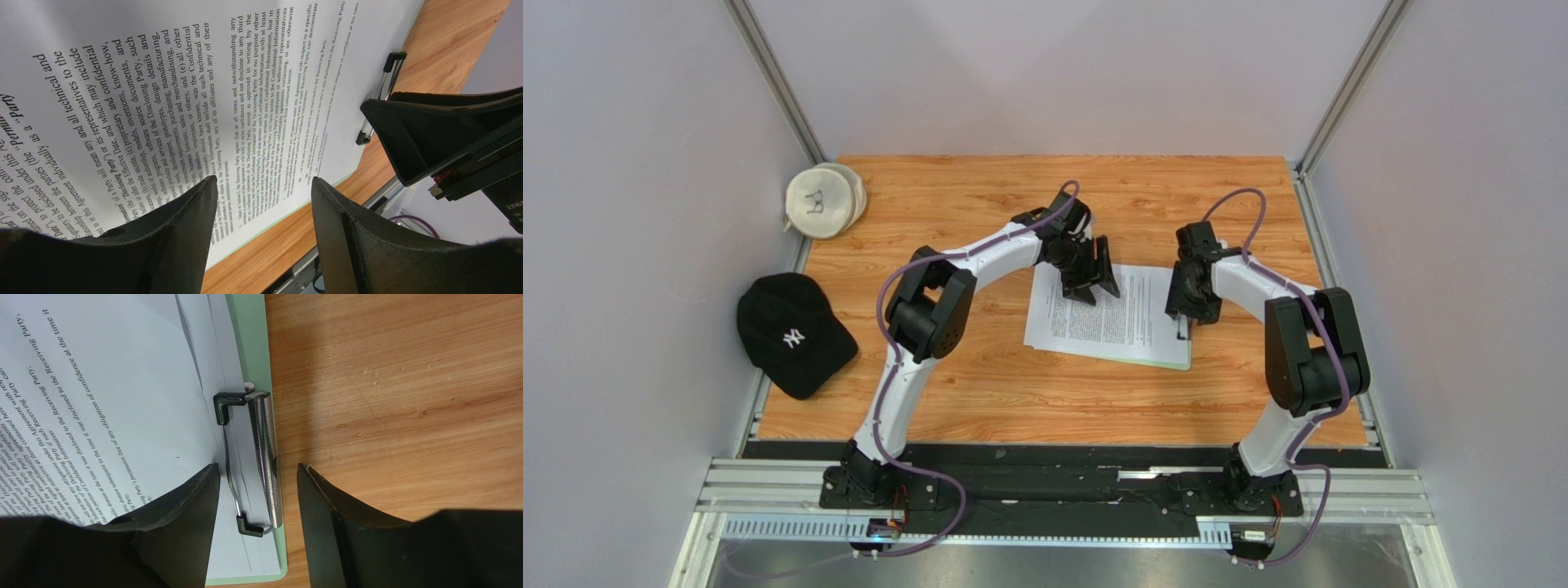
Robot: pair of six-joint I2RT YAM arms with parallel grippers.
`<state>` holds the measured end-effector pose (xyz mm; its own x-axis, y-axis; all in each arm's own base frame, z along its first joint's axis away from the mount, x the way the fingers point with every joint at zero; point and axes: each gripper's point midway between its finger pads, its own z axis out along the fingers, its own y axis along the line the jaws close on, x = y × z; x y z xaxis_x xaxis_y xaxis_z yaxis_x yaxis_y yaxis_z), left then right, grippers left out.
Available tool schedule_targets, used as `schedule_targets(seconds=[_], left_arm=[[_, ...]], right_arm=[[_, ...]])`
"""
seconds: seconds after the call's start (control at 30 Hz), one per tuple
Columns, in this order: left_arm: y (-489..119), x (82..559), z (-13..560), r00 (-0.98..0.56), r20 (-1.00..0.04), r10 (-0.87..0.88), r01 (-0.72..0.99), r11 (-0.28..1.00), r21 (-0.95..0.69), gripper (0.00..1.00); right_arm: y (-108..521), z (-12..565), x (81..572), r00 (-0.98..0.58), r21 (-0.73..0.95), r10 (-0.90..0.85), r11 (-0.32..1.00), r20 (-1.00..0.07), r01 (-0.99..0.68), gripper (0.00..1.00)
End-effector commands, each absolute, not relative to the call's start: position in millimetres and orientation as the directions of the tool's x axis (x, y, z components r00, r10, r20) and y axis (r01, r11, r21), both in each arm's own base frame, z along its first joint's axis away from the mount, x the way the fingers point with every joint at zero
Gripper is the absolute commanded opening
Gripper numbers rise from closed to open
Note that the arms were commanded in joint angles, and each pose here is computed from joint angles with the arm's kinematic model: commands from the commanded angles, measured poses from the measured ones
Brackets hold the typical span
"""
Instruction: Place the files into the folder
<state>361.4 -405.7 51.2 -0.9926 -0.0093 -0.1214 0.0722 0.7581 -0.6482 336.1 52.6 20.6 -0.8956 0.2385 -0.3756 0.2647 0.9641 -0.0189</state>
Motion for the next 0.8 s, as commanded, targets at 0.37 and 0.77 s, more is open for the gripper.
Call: schedule_targets(seconds=[0.37, 0.77], left_arm=[[-416.0, 360.5, 84.1, -0.984, -0.179, 0.016, 0.135, 0.722, -0.679, 0.66], [-416.1, 366.9, 53.2, -0.988, -0.153, 0.001, 0.093, 0.795, -0.600, 0.65]], right_arm=[[51.8, -0.2, 332.3, -0.910, -0.015, 0.207, 0.974, -0.360, 0.227, 0.42], [59.5, 5.4, 331.8, -0.904, 0.038, 0.174, 0.984, -0.389, 0.173, 0.00]])
